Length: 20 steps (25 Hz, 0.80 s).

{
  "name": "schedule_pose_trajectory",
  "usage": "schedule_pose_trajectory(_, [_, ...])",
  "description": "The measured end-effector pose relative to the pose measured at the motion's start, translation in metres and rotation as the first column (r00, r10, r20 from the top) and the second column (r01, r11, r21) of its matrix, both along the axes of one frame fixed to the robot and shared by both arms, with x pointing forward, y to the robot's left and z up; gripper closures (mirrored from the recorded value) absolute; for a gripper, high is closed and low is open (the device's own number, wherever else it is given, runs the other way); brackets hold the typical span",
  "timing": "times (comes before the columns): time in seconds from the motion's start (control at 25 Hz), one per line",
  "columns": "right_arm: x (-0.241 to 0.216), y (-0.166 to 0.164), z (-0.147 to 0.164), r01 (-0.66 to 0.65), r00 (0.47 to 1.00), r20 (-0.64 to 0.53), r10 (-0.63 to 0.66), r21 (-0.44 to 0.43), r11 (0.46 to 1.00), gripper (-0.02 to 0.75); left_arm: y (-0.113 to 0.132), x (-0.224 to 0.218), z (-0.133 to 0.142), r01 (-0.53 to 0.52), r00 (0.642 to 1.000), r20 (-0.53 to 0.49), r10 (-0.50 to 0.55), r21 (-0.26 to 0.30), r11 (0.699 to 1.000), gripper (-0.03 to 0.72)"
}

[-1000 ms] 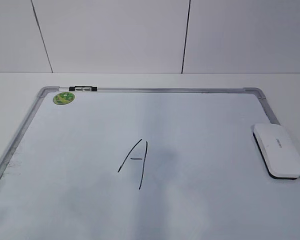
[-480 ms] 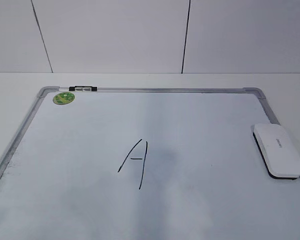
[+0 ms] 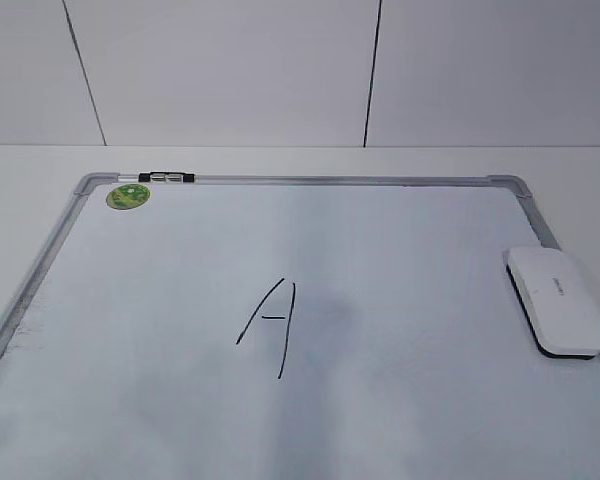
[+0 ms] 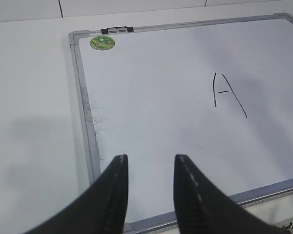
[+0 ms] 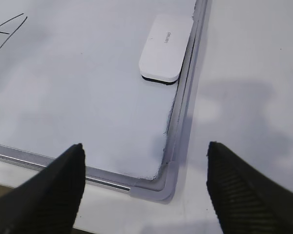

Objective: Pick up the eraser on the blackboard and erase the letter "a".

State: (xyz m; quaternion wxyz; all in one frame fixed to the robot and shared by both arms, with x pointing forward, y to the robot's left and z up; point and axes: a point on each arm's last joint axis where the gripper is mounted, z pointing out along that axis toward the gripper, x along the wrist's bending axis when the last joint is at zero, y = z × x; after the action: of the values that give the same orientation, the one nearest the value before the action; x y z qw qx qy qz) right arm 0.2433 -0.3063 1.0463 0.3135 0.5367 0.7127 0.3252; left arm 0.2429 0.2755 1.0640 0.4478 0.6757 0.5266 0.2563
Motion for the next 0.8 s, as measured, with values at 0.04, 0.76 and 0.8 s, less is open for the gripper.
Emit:
schedule_pose_trajectory(0.04, [0.0,0.0,0.0,0.0,1.0,0.002,0.0,0.0,1.0,0.146,0.0,0.0,0.0,0.0,1.0,0.0,0.0,0.0,1.0,0.452])
schedule_pose_trajectory(0.76, [-0.014,-0.004,-0.001,-0.003,0.996,0.094,0.0,0.025,1.0,0.146,0.0,-0.014,0.0,0.005,0.996,0.084,-0.004,-0.012,1.0,0.453])
schedule_pose_trajectory(0.8, [-0.014,-0.004,-0.001,-0.003,0.996,0.094,0.0,0.025,1.0,0.146,0.0,-0.014,0.0,0.005,0.996,0.084,-0.004,-0.012,1.0,0.453])
